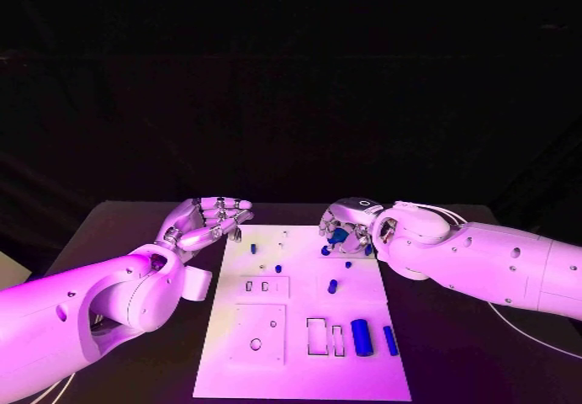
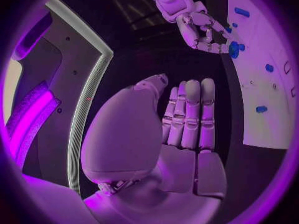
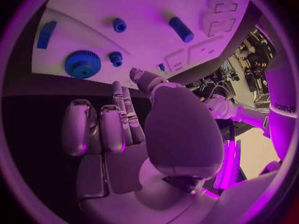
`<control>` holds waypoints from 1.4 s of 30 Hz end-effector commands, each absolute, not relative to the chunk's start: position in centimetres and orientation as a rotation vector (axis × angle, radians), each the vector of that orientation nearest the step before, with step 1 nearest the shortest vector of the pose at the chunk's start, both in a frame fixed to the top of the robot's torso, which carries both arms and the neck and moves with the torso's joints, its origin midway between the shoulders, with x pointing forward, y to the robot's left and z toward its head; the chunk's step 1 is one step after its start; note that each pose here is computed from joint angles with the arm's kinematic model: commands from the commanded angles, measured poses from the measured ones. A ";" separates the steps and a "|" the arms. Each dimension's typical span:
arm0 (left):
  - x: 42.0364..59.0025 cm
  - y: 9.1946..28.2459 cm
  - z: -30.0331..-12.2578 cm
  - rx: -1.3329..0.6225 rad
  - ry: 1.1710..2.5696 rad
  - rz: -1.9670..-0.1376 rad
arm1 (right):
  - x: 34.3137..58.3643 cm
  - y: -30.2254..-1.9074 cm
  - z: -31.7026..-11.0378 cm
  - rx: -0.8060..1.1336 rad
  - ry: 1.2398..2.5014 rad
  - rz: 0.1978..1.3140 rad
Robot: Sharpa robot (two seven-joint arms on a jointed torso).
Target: Assemble the parts on the task board
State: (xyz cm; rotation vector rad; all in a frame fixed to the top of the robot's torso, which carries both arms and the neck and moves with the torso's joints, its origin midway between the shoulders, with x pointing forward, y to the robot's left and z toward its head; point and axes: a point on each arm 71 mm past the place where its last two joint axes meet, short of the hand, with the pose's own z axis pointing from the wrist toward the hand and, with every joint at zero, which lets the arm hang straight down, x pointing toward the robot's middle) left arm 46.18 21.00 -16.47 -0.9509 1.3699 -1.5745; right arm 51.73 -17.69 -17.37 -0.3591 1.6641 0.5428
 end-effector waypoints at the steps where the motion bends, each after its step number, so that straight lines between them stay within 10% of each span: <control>1: 46.1 20.9 -16.3 -0.938 1.378 -1.588 | 51.8 -17.7 -17.7 -0.395 1.682 0.481; 42: 46.1 21.6 -16.3 -0.948 1.374 -1.569 | 52.2 -17.4 -19.2 -0.413 1.724 0.434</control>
